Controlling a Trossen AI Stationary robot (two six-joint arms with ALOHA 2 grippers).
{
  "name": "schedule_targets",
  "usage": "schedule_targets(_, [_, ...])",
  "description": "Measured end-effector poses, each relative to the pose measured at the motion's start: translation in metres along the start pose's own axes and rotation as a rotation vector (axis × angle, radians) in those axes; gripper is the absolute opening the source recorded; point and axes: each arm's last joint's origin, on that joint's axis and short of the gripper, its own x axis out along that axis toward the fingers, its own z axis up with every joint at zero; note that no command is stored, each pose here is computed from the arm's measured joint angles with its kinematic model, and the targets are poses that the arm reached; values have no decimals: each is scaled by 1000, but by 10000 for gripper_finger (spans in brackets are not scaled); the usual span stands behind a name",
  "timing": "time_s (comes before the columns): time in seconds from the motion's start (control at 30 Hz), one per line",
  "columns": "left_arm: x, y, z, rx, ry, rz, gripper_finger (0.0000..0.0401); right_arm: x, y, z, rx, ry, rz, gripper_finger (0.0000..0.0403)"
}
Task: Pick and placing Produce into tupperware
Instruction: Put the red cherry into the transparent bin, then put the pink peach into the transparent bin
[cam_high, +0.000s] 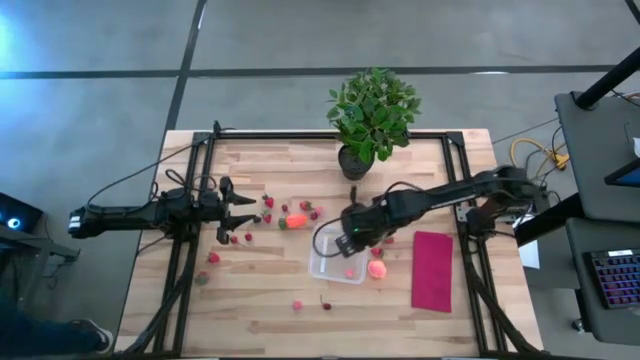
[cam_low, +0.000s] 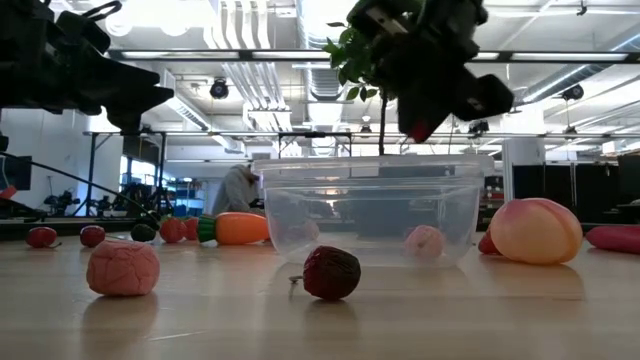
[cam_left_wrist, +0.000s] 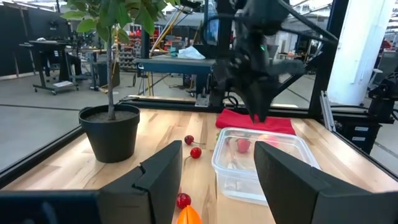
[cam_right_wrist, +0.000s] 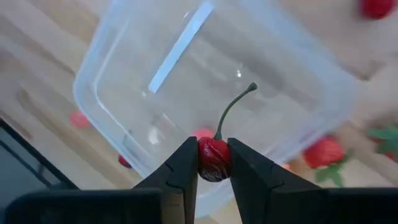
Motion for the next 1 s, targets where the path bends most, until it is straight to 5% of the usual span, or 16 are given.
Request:
schedule_targets(0.23, [0, 0, 0, 0, 0, 0, 187, 24, 29, 5, -141, 70, -101, 130])
schedule_targets(0.47, [0, 0, 0, 0, 1, 0, 187, 7, 36, -8, -273, 58, -326, 226])
schedule_targets(0.73, [0, 0, 0, 0, 2, -1, 187, -21, 22, -89, -285, -86, -397, 293])
schedule_targets(1.0, [0, 0, 0, 0, 3, -1, 187, 6, 7, -152, -268, -310, -327, 328])
